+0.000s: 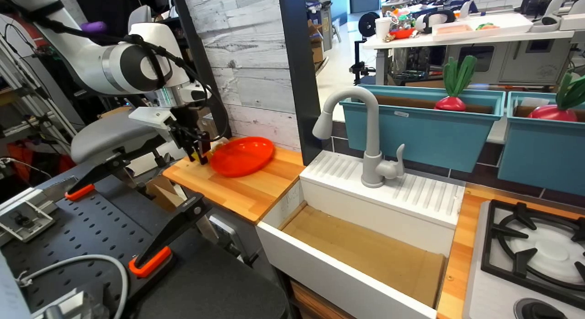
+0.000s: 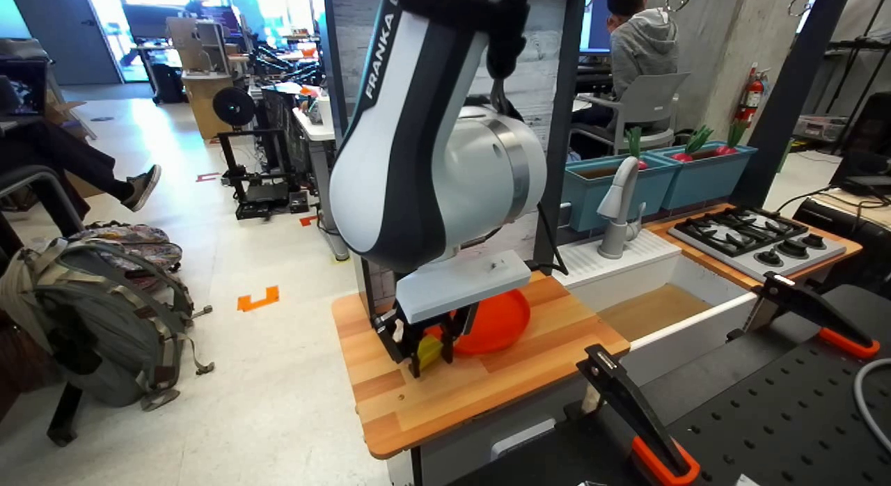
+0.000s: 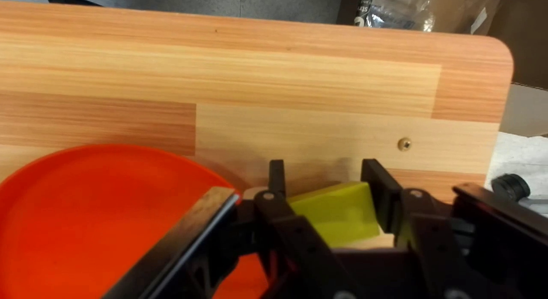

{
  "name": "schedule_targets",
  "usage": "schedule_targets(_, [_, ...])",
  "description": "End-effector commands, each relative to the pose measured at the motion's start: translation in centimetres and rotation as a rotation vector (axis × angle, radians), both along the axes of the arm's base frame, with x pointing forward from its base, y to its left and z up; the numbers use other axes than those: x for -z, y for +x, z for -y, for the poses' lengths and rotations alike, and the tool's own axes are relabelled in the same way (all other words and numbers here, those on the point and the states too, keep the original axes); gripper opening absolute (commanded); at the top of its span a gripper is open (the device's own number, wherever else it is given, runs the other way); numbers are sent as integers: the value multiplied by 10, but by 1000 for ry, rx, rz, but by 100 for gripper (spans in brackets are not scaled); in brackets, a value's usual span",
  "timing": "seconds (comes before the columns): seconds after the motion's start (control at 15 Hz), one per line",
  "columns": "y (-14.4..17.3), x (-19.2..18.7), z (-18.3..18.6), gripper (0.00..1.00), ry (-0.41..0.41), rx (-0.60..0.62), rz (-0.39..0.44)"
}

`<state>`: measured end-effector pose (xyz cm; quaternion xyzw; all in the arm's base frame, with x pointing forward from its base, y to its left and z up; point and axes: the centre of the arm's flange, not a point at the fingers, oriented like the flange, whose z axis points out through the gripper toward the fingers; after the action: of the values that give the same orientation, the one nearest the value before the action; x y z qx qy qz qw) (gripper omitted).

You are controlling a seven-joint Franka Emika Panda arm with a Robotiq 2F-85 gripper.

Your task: Move the yellow block to the right.

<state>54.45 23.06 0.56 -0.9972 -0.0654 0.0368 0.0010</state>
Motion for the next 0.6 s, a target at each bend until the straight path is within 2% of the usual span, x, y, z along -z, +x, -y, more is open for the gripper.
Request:
schedule_targets(0.0, [-31, -33, -1, 23, -17, -10, 52])
schedule_targets(0.33, [-67, -81, 23, 23, -13, 35, 101])
schedule_targets(0.53, [-79, -108, 65, 23, -1, 96, 151])
